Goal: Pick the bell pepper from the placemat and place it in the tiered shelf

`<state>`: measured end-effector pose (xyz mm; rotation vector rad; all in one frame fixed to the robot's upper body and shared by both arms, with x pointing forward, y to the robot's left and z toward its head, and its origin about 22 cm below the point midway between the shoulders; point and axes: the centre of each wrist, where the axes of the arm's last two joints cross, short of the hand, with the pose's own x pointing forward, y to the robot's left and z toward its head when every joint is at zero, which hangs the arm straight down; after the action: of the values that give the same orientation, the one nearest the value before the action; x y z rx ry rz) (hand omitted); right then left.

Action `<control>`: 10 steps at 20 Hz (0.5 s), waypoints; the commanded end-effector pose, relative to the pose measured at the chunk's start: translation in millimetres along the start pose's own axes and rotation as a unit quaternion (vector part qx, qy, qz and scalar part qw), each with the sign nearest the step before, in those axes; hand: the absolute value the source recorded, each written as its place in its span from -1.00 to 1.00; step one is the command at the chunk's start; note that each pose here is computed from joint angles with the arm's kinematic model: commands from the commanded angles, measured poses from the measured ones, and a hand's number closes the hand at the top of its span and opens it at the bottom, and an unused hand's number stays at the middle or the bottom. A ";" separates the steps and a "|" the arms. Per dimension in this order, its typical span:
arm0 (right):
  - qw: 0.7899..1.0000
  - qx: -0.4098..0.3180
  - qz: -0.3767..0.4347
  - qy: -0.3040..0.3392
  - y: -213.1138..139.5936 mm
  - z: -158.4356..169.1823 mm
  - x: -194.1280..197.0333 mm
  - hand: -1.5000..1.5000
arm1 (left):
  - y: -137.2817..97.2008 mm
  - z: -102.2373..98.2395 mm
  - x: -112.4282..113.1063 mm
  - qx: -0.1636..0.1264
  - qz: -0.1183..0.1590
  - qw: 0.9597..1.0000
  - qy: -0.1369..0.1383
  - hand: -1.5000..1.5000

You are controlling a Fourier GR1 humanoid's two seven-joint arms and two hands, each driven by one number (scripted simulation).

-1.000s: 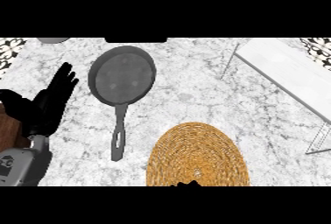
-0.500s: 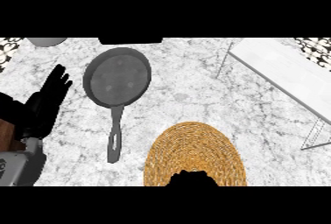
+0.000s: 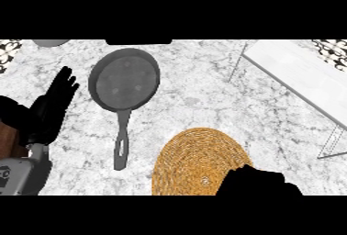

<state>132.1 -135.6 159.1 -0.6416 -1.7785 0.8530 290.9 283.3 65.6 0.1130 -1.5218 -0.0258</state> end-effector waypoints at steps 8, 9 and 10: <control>0.994 -0.102 0.018 0.042 -95.8 -2.6 -9.3 1.00 | 4.0 3.4 -3.9 -0.010 0.001 1.000 0.001 0.00; 0.993 -0.106 0.017 0.052 -99.2 -10.5 -15.1 1.00 | 1.8 -5.3 3.5 -0.006 0.004 1.000 0.001 0.00; 0.992 -0.107 0.009 0.061 -101.1 -17.4 -18.5 1.00 | -6.4 -4.8 7.1 -0.008 0.005 1.000 -0.006 0.00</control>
<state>174.1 -179.8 202.5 -0.9926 -1.6630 0.6970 293.8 284.0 67.7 0.1003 -1.5231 -0.0319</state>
